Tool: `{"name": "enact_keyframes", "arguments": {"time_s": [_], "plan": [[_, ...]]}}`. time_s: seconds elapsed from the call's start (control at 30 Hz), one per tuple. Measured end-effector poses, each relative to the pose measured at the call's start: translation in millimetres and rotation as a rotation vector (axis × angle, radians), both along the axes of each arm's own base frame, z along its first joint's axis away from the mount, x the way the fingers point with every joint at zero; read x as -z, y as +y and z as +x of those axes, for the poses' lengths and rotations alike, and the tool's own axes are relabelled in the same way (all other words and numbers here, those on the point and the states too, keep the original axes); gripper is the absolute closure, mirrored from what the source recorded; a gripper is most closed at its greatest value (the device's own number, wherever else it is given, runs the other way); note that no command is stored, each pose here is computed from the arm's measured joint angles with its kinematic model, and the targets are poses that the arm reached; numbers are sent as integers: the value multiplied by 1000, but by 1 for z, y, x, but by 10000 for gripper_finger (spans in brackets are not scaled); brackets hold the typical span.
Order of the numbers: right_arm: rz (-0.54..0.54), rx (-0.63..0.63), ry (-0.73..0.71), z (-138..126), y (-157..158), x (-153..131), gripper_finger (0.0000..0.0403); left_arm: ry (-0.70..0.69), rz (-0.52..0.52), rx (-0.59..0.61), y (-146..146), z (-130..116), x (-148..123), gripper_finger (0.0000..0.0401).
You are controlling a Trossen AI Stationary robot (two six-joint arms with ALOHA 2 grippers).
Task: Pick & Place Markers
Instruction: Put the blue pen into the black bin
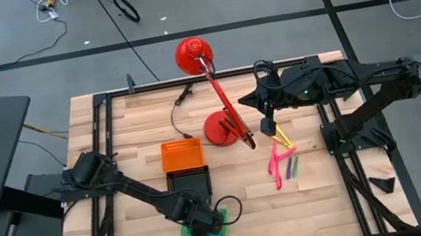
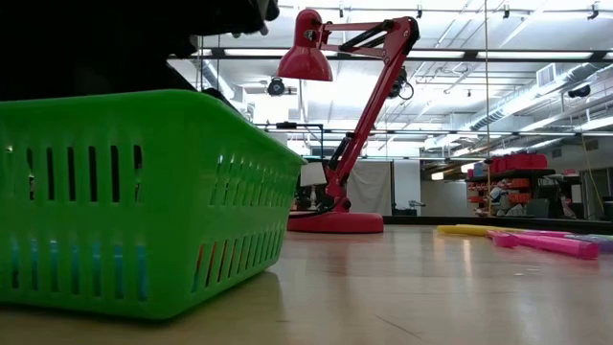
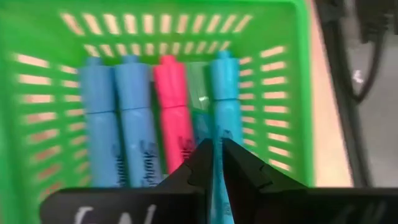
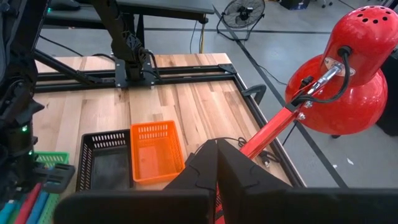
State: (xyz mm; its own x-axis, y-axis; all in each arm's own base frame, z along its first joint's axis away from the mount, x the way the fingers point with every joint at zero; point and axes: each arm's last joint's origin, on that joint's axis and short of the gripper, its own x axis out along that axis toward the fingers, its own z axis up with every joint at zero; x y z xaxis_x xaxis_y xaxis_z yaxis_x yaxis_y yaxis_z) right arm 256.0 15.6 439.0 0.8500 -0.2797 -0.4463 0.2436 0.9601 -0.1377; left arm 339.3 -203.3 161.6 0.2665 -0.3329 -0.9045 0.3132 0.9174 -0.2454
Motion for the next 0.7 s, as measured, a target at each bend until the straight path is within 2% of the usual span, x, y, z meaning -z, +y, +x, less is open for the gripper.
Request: {"name": "enact_keyframes", "arguments": {"time_s": [0.33,0.7], "plan": [[0,0,0,0,0,0,395,-9,8,4,0,0,0,356],[0,0,1,0,0,0,395,-9,13,-29,0,0,0,296]]}}
